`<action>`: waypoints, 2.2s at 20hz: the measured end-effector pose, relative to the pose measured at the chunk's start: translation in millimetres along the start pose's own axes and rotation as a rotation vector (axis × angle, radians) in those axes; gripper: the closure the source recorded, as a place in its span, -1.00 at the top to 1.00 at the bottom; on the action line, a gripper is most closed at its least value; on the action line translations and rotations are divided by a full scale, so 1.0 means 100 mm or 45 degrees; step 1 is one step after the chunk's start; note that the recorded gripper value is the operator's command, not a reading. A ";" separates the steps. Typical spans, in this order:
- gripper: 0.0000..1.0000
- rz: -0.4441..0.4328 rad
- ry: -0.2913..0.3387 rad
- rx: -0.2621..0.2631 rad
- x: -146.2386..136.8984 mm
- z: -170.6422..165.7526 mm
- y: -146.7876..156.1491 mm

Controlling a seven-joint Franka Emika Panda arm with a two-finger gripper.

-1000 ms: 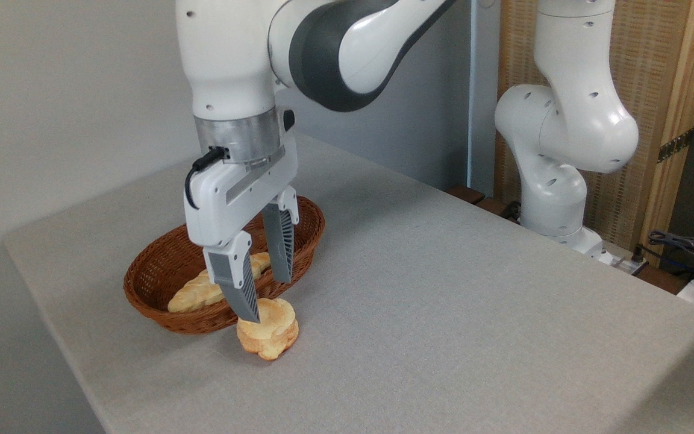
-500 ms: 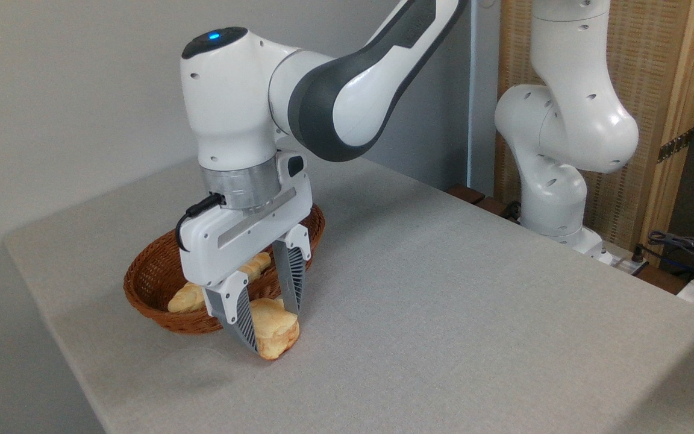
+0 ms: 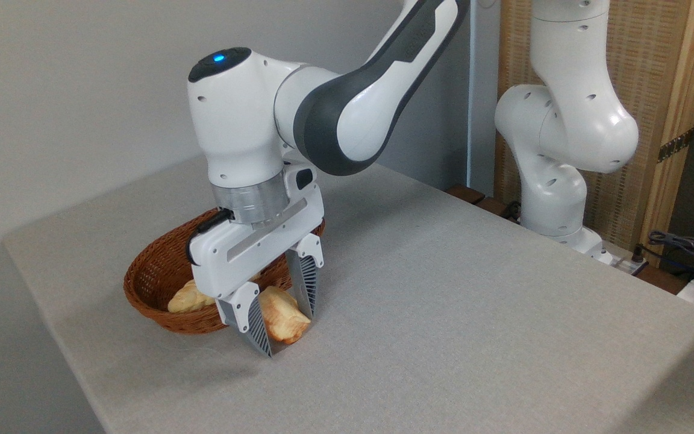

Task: Put bread into the basket
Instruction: 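Close the gripper fingers around the round bread roll, then lift the held roll up and move it over the wicker basket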

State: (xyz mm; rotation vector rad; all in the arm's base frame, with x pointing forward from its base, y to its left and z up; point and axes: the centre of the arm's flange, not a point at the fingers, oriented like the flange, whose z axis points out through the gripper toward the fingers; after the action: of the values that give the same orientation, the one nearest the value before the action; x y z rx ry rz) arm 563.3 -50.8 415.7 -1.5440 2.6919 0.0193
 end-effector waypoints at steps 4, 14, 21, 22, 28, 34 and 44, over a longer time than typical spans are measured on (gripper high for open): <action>-0.84 0.021 0.007 -0.013 0.05 0.05 0.01; -0.84 0.123 0.029 -0.056 0.06 0.08 0.05; -0.81 0.112 0.020 -0.042 0.01 0.01 0.06; -0.82 0.106 0.013 -0.030 -0.04 -0.06 0.06; -0.67 0.001 0.059 0.034 -0.33 -0.68 0.11; -0.42 -0.362 0.223 -0.028 -0.12 -1.19 0.10; 1.00 -1.126 0.368 -0.161 1.17 -1.32 -0.35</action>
State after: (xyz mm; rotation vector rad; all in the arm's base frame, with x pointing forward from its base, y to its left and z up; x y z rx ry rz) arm 531.2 -173.0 543.1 -2.7996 1.9366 -0.0655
